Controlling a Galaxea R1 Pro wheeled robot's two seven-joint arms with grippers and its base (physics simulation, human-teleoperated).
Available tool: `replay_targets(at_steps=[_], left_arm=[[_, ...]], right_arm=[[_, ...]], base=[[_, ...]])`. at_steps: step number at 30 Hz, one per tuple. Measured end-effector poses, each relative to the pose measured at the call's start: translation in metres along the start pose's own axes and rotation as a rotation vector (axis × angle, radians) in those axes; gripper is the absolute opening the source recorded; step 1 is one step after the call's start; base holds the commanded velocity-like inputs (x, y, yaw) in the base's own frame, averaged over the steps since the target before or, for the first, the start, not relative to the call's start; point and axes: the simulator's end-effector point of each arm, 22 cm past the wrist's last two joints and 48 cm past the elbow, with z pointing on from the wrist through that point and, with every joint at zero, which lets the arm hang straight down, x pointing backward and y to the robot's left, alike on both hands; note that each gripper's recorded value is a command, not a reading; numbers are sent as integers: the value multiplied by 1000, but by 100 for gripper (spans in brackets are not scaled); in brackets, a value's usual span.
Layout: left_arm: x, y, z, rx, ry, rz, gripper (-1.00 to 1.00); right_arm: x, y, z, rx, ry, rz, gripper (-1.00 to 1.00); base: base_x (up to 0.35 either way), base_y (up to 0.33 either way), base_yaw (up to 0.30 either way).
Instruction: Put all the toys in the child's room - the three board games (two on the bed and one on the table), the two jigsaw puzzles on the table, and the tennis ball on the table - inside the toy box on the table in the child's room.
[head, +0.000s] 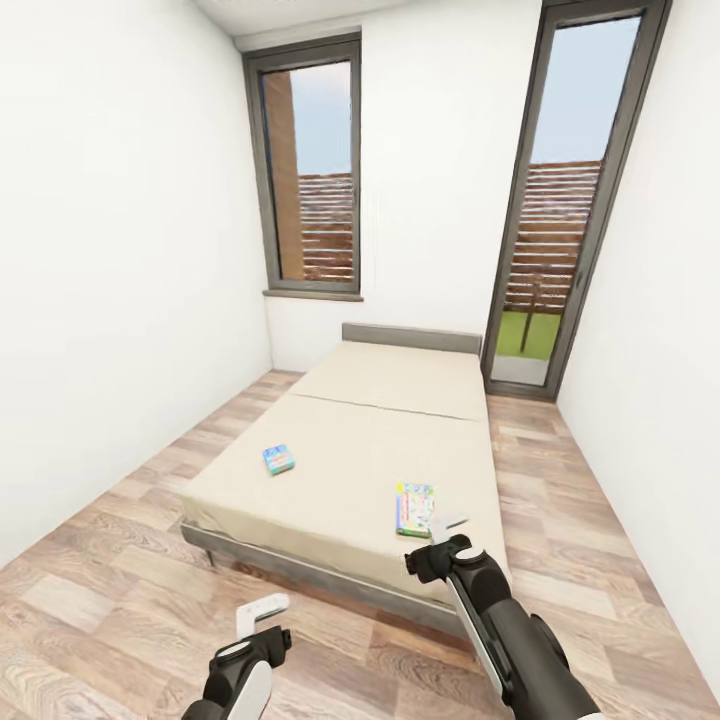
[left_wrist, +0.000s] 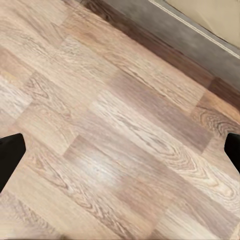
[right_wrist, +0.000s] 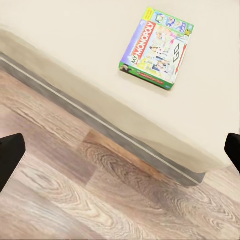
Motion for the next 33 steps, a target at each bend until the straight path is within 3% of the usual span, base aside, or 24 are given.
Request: replay_targets(at_steps=[33], left_arm=[[3,1,1,-2,7,-3,100]], right_arm=[[0,0,0,1,1,-1,100]], base=[[0,0,297]])
